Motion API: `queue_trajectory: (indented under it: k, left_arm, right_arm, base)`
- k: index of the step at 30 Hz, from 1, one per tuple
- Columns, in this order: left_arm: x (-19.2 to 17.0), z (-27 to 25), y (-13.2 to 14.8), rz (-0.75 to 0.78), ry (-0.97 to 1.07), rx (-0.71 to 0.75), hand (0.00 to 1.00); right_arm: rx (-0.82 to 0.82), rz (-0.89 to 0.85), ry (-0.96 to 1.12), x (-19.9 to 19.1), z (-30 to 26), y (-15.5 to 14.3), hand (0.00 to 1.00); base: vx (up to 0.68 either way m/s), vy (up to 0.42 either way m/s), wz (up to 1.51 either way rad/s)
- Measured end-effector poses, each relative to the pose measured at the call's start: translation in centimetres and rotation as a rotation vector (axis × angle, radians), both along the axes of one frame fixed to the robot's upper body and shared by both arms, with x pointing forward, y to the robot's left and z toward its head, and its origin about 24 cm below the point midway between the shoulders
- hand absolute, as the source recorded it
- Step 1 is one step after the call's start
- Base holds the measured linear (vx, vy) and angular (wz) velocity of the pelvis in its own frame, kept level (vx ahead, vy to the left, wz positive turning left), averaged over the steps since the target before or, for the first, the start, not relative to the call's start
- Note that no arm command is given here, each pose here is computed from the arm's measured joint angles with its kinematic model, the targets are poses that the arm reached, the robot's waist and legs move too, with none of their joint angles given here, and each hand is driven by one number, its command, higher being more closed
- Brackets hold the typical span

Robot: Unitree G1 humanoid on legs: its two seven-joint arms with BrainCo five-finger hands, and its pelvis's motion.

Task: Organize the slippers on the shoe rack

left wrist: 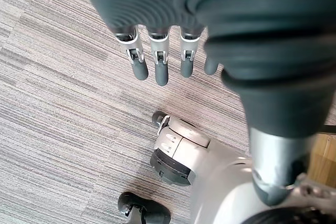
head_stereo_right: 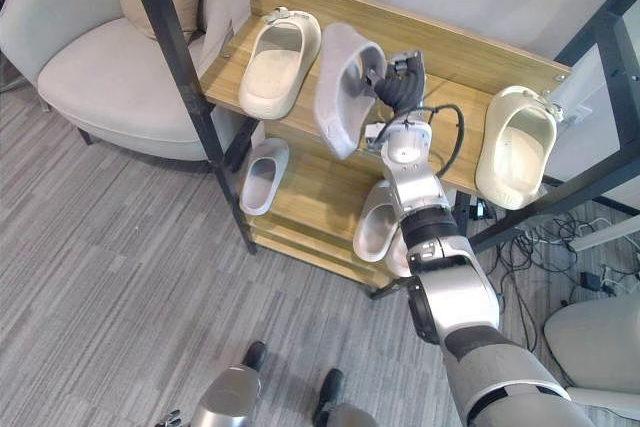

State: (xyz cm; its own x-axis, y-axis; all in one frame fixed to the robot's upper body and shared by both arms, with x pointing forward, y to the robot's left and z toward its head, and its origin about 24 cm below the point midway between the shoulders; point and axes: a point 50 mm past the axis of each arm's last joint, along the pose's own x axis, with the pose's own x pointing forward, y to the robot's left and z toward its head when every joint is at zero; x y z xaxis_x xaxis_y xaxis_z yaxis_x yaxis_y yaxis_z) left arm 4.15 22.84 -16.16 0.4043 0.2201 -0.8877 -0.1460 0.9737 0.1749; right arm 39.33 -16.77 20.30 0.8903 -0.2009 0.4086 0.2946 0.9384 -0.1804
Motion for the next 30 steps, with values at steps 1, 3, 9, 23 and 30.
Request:
queue_trajectory:
  k: [1,3,9,23,30]
  left_arm:
    - [-0.1,0.0,0.0,0.0,0.002,0.0,0.0]
    - [-0.3,0.0,0.0,0.001,0.006,0.0,0.0]
    - [-0.6,-0.1,-0.1,-0.009,0.021,0.001,0.0]
    - [-2.4,-0.3,-0.2,-0.07,0.097,0.01,0.0]
    - [-2.6,-0.3,-0.4,-0.1,0.108,0.003,0.0]
  right_arm:
    - [0.001,0.001,-0.005,-0.3,-0.3,-0.1,1.0]
    - [0.005,0.005,-0.024,-1.3,-1.1,-0.3,1.0]
    - [0.04,-0.023,-0.09,-5.1,-3.2,-1.5,1.0]
    - [0.094,0.164,-0.364,-13.3,-2.4,0.9,1.0]
    - [0.077,0.334,-0.223,-15.6,-5.8,3.2,1.0]
  base:
    - [-0.04,-0.003,-0.01]
    - [-0.04,-0.003,-0.02]
    - [0.0,-0.001,-0.05]
    - [0.02,0.006,-0.06]
    - [-0.01,0.006,0.04]
